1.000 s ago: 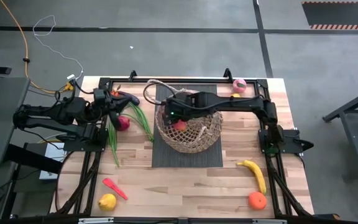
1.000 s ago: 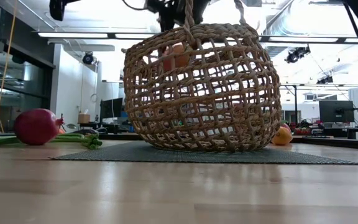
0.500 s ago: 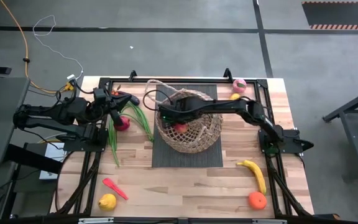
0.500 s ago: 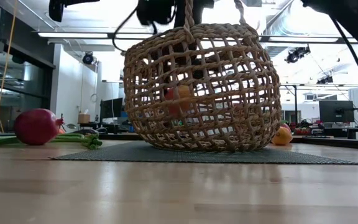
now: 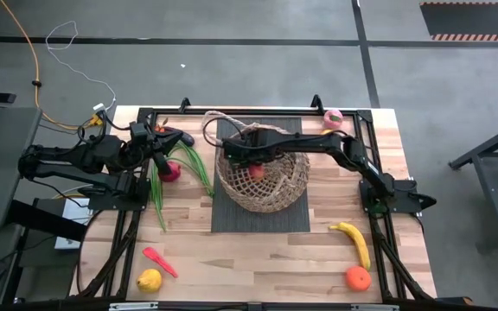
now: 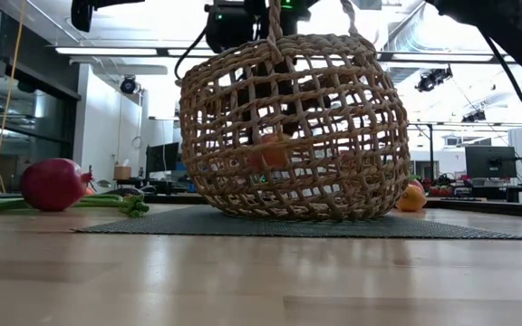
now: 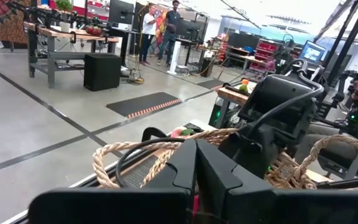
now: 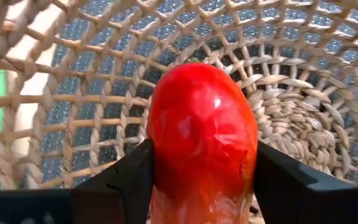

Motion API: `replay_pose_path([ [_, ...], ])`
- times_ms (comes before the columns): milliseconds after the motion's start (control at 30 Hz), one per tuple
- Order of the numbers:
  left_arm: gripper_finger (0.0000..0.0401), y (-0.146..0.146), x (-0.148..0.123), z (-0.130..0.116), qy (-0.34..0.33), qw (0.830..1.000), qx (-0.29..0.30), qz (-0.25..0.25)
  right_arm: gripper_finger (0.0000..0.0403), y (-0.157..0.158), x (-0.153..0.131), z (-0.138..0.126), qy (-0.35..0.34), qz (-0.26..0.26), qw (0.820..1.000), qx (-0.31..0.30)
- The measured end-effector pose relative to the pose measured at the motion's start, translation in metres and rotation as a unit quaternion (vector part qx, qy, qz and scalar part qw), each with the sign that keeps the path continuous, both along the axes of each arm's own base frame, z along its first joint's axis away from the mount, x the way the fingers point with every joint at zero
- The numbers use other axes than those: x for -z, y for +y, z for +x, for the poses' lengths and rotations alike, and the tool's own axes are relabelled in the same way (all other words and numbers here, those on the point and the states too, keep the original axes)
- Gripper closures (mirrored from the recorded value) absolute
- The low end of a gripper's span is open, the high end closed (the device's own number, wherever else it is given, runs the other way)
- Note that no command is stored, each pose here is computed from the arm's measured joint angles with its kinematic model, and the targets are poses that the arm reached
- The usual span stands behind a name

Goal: Build produce basket
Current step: Put the mango into the woven basket

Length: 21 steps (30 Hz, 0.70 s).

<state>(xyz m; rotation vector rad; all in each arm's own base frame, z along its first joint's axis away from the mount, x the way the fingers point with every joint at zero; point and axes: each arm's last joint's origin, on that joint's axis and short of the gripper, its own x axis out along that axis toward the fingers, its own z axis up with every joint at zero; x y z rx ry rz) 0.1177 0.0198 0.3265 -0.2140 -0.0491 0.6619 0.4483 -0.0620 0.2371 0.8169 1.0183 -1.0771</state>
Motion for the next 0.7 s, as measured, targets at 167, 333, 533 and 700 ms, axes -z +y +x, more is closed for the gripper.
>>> replay_pose_path([
  [167,0.0401,0.0,0.0,0.0,0.0,1.0,0.0,0.0,0.0192,-0.005,0.009,0.003,0.005,0.028,1.0,-0.008],
  [333,0.0401,0.0,0.0,0.0,0.0,1.0,0.0,0.0,0.0192,-0.008,0.026,0.01,0.008,0.034,0.999,-0.003],
  [533,0.0401,0.0,0.0,0.0,0.0,1.0,0.0,0.0,0.0188,-0.009,0.037,0.015,0.001,0.046,0.999,0.006],
  [700,0.0401,0.0,0.0,0.0,0.0,1.0,0.0,0.0,0.0165,-0.009,0.037,0.015,0.003,0.045,0.999,0.0],
])
